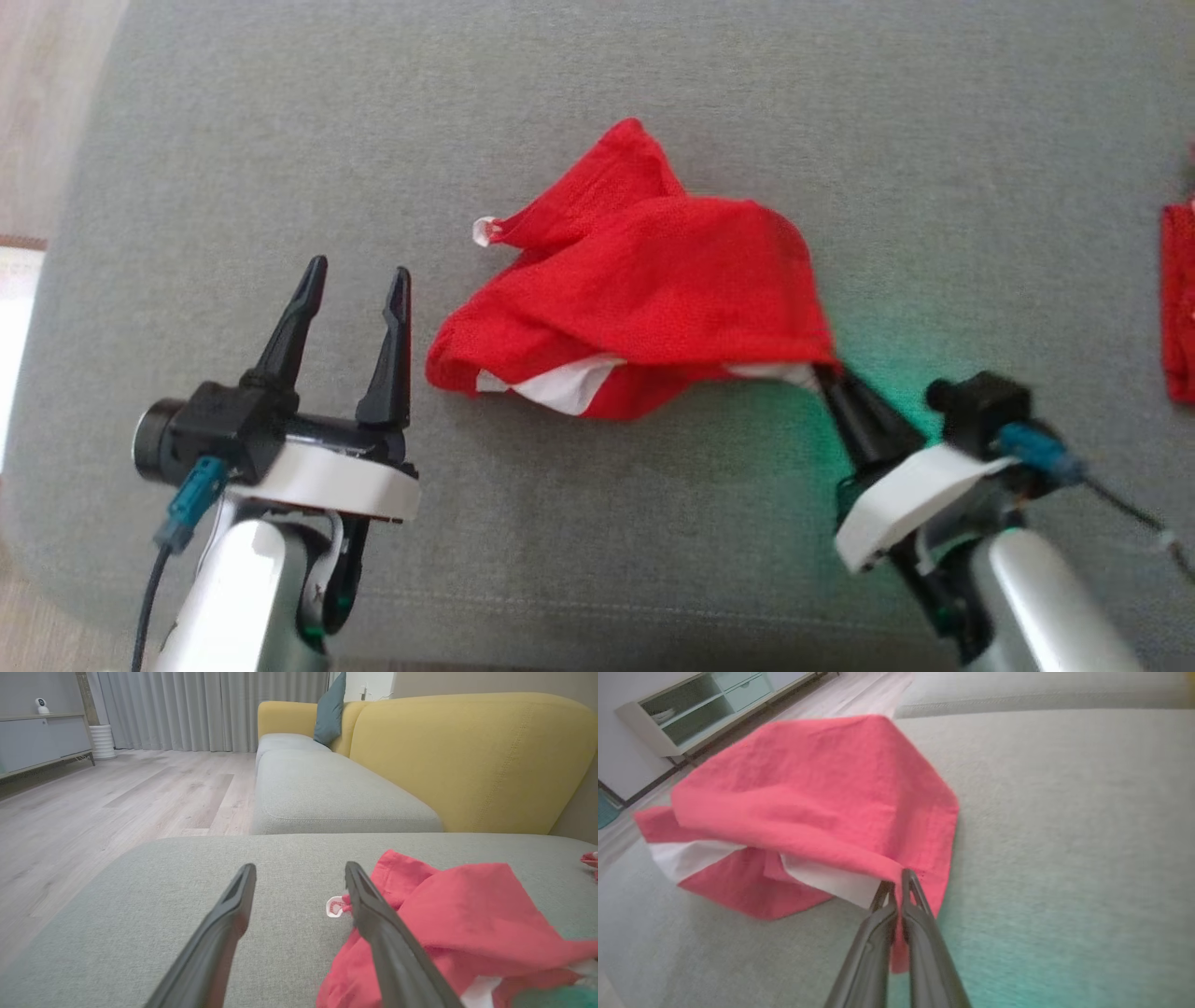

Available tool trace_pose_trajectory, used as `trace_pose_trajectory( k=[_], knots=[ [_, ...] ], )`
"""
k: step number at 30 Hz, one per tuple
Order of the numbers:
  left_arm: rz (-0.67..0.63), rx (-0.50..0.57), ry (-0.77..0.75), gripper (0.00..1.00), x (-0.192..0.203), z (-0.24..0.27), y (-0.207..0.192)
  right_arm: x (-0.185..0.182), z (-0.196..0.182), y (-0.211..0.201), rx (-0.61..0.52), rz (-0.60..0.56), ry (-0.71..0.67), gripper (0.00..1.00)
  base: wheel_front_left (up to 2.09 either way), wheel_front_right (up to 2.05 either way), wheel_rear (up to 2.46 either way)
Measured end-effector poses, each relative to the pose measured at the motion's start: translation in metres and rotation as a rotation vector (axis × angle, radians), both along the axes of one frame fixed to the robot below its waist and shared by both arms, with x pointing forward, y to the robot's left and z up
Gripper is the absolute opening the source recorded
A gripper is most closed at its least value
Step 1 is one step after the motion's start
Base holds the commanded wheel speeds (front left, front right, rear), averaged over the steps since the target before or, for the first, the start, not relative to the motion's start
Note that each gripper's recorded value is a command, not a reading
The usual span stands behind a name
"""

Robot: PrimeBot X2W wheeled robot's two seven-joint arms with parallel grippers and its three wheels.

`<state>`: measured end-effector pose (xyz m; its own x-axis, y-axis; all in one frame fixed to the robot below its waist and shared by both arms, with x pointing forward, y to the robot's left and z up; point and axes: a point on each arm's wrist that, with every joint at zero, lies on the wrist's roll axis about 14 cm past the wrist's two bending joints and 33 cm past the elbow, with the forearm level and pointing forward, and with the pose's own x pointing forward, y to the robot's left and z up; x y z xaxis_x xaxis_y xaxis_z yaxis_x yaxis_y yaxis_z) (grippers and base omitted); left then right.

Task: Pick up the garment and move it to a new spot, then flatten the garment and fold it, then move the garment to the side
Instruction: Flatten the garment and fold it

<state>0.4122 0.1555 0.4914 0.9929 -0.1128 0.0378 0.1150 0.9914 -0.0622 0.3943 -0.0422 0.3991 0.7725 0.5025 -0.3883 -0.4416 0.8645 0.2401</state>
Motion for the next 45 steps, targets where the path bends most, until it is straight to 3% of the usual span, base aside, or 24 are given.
trace_pose_trajectory(
  k=[10,18,19,20,21,26,36,39,45],
  knots=[
    [-0.057,0.001,0.007,1.00,0.007,-0.006,-0.016,0.037,0.038,-0.059,-0.056,-0.134,-0.075,0.00,0.00,0.00,0.00],
    [-0.087,0.004,0.035,1.00,0.016,-0.020,-0.023,0.046,0.015,-0.104,-0.120,-0.240,0.018,0.00,0.00,0.00,0.00],
    [-0.092,0.001,0.033,1.00,0.018,-0.020,-0.025,0.047,0.011,-0.106,-0.119,-0.247,0.026,0.08,0.00,0.00,0.00],
    [-0.096,-0.002,0.031,1.00,0.020,-0.019,-0.026,0.049,0.008,-0.108,-0.113,-0.256,0.027,0.41,0.00,0.00,0.00],
    [-0.097,-0.004,0.029,1.00,0.021,-0.019,-0.027,0.051,0.006,-0.109,-0.114,-0.260,0.025,1.00,0.00,0.00,0.00],
    [-0.105,0.006,0.013,1.00,0.023,-0.014,-0.030,0.053,0.012,-0.118,-0.094,-0.306,-0.056,1.00,0.00,0.00,0.00],
    [-0.123,-0.001,0.016,1.00,0.008,-0.012,-0.037,0.013,0.032,-0.146,-0.094,-0.404,-0.173,1.00,0.00,0.00,0.00],
    [-0.108,0.013,0.011,1.00,0.000,-0.009,-0.034,0.014,0.081,-0.146,-0.062,-0.423,-0.347,1.00,0.00,0.00,0.00],
    [-0.108,0.024,0.004,1.00,-0.009,-0.005,-0.033,0.013,0.125,-0.130,-0.026,-0.388,-0.485,1.00,0.00,0.00,0.00]
  ],
)
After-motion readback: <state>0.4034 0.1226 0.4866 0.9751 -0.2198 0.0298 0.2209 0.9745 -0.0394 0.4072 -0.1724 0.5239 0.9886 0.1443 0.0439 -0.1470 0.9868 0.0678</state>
